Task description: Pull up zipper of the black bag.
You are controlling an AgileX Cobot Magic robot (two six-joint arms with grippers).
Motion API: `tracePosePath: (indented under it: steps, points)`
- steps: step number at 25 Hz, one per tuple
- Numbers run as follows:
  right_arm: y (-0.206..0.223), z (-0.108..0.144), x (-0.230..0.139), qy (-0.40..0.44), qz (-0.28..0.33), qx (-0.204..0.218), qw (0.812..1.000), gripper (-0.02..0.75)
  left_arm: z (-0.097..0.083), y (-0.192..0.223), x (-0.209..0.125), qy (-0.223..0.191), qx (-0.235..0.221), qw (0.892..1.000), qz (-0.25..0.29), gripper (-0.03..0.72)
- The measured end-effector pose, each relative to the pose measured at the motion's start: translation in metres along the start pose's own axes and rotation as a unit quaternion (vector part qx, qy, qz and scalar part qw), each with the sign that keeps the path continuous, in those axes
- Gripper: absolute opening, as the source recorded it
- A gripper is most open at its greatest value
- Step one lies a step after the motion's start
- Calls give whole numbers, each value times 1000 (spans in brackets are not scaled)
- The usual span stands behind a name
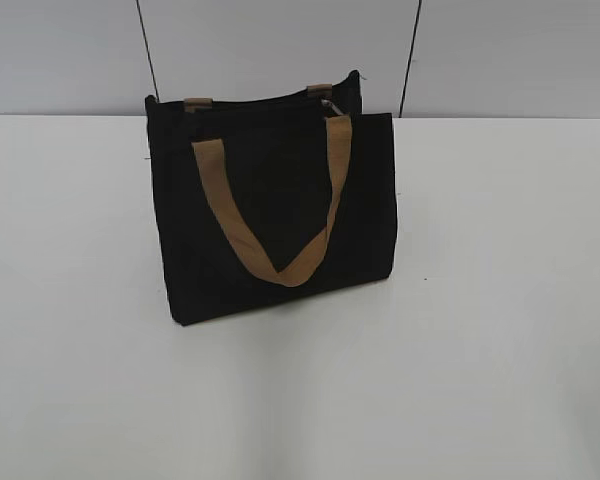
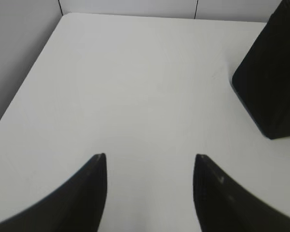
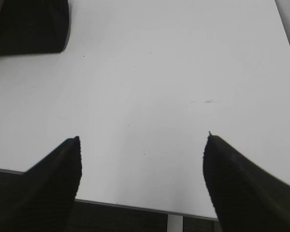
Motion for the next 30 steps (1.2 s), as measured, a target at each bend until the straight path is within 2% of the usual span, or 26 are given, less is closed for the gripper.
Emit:
tracePosePath:
  steps: [24, 30]
  points:
    - [0, 0, 0, 0, 0, 0, 1000, 596, 1, 0, 0, -2, 6, 1000, 0, 415]
    - [0, -5, -1, 21, 3, -15, 1000, 596, 0, 0, 0, -3, 4, 1000, 0, 401]
Point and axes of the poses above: a point on each arm's last joint axis where the gripper is mounted, y pointing out along that axis toward the gripper, z along the wrist's bending axis when the last joint is at zero, x = y × z, the point moved 6 cm from there along y, pointing out along that axis toward the gripper, and after that the axes turned 2 degrees about y, right-handed, at the moved point
